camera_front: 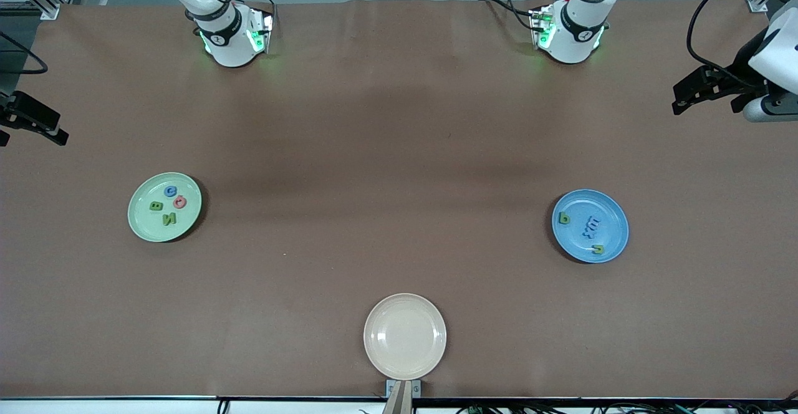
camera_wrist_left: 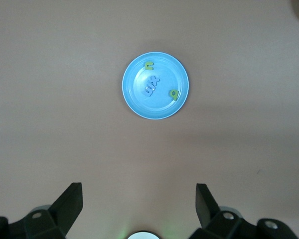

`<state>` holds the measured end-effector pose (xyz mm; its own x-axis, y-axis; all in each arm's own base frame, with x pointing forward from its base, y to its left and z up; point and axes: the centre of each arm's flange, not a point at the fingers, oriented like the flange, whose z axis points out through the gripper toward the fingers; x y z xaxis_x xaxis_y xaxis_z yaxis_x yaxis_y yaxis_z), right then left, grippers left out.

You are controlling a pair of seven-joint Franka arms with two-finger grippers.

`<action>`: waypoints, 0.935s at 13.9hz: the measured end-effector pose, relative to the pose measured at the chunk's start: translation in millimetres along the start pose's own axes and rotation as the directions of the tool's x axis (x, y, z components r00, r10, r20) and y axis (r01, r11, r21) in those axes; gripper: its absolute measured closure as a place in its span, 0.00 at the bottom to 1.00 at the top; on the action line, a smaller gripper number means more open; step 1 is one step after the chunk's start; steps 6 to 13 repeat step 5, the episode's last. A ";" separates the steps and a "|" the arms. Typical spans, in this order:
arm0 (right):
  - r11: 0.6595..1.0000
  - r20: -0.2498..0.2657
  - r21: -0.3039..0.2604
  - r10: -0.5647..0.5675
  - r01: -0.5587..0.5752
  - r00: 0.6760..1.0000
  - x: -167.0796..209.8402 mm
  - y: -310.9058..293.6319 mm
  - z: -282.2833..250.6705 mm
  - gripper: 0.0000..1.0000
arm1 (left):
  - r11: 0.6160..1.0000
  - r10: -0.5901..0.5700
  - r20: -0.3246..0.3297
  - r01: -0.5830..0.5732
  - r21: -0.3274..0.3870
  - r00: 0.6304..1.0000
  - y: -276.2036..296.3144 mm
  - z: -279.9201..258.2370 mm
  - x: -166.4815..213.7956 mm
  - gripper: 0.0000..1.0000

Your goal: Sort upper and lower case letters into plates

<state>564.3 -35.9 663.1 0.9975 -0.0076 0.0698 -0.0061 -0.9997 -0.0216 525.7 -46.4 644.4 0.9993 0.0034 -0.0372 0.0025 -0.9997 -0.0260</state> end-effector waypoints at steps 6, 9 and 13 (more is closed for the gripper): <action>1.000 -0.004 -0.001 0.003 -0.003 1.000 0.0 1.5 -2.1 0.00 | 1.000 0.002 -0.004 -0.002 0.000 1.000 0.2 -1.7 -0.1 0.00; 1.000 -0.004 -0.001 0.003 -0.003 1.000 0.0 1.5 -2.1 0.00 | 1.000 0.002 -0.004 -0.002 0.000 1.000 0.2 -1.7 -0.1 0.00; 1.000 -0.004 -0.001 0.003 -0.003 1.000 0.0 1.5 -2.1 0.00 | 1.000 0.002 -0.004 -0.002 0.000 1.000 0.2 -1.7 -0.1 0.00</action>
